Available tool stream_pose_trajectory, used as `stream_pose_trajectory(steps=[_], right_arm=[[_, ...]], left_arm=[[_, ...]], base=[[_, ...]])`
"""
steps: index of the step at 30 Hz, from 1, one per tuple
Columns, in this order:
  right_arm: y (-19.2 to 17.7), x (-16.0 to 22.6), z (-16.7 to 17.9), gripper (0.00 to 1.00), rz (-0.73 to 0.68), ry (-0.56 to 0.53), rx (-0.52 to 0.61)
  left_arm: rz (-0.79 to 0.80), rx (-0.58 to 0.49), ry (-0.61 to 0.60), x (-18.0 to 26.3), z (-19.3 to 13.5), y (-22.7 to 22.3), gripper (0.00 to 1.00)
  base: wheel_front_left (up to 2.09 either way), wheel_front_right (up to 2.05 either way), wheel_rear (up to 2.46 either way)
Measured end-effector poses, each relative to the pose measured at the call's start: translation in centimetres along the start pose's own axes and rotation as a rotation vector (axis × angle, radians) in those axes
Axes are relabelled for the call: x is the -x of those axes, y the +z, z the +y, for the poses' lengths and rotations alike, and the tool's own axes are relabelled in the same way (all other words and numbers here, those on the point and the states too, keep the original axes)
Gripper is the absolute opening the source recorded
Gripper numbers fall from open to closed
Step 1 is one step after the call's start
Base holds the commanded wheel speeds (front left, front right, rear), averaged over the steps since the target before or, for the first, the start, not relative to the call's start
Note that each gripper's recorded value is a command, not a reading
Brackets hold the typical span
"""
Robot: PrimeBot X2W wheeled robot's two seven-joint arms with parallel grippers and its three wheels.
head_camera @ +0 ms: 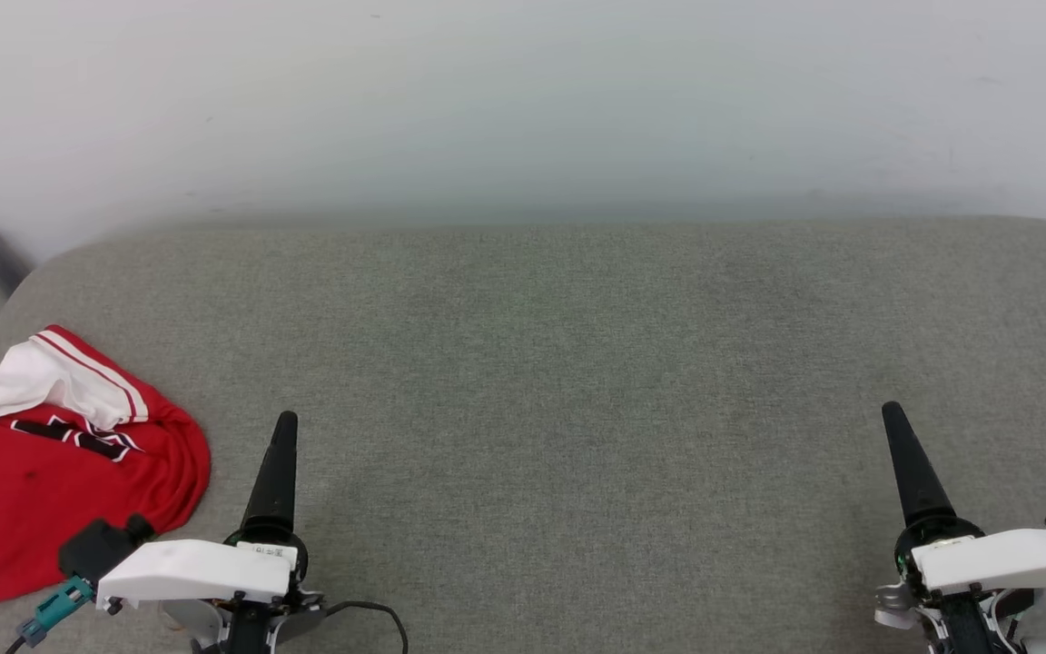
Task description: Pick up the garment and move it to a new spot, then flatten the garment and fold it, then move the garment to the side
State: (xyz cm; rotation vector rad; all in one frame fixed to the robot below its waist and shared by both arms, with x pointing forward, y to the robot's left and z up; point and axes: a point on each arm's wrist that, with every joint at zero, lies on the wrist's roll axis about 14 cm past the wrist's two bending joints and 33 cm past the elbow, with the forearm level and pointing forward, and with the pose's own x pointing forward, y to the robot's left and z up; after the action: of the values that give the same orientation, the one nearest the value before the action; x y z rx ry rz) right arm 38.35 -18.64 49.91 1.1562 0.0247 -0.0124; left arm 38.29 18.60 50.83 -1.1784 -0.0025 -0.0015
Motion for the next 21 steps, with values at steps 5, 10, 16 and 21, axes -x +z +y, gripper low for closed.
stream_pose_trajectory(steps=[5,10,16,21], right_arm=[[0.0,-0.1,0.5,1.0,-0.003,0.016,0.129],[-0.2,0.0,0.7,1.0,0.006,0.024,0.239],[-0.3,-0.1,1.6,1.0,0.009,0.054,0.351],[-0.5,-0.1,2.2,1.0,0.014,0.076,0.443]], left_arm=[[-0.001,-0.119,-0.017,0.0,-0.5,-0.1,1.0],[-0.003,-0.233,-0.034,0.1,-1.1,-0.2,1.0],[-0.005,-0.347,-0.046,0.1,-1.5,-0.4,1.0],[-0.004,-0.458,-0.063,0.2,-2.0,-0.6,1.0]], base=[[0.0,0.0,0.0],[0.0,0.0,0.0],[0.0,0.0,0.0],[0.0,0.0,0.0]])
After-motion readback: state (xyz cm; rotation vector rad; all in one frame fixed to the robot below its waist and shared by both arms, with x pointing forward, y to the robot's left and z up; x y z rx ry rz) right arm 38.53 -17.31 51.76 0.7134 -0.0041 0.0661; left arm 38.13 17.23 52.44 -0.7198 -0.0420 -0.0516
